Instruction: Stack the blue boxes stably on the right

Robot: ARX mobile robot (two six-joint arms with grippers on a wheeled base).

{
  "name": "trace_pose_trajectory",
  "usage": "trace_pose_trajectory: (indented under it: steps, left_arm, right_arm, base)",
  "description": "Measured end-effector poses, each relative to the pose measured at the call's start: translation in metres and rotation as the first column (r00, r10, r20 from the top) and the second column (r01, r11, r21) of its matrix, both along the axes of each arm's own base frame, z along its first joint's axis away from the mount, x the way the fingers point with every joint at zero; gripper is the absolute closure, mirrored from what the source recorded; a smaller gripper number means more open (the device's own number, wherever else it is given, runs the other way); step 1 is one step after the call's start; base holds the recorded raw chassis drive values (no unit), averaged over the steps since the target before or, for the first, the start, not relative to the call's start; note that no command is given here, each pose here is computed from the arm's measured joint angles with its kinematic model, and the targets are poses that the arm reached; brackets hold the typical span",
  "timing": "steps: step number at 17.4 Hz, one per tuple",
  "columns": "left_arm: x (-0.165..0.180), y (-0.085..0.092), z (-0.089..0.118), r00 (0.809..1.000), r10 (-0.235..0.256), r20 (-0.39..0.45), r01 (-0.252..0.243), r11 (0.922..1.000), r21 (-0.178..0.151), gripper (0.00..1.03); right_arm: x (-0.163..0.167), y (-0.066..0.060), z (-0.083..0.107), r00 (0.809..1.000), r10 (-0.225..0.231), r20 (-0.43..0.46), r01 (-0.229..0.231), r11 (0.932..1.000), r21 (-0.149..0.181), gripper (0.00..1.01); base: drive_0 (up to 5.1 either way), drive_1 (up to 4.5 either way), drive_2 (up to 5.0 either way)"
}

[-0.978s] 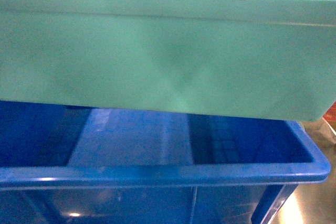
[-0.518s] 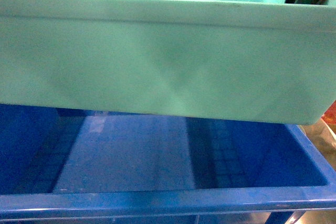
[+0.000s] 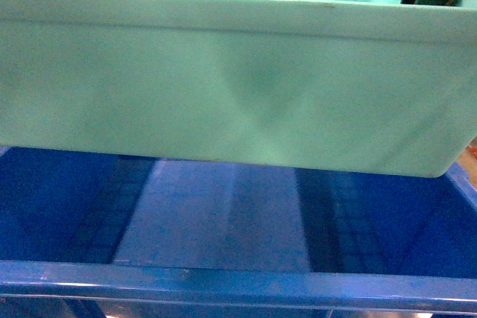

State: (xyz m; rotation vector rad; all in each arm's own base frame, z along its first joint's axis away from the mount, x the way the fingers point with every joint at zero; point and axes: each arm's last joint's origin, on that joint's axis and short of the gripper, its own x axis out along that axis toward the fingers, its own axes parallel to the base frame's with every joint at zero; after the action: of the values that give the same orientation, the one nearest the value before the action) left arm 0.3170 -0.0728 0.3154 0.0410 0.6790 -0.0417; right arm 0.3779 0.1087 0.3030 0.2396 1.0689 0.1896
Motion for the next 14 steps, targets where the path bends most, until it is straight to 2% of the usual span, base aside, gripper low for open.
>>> trace_pose_trajectory:
  steps: [8, 14]
  left_arm:
    - [-0.0003, -0.0016, 0.0001, 1.0, -0.007, 0.001, 0.007, 1.0, -0.002, 1.01]
    - [-0.0003, -0.0008, -0.0001, 1.0, -0.004, -0.002, 0.004, 1.0, -0.001, 1.01]
  right_arm:
    - [0.0006, -0.0031, 0.0, 1.0, -0.007, -0.003, 0.007, 1.0, 0.001, 0.93]
    - [0.0, -0.0006, 0.0001, 1.0, 0.0, -0.001, 0.0, 1.0, 0.001, 0.93]
  base:
    - [-1.6, -1.59, -1.6]
    - [0.0, 0.0, 0.0]
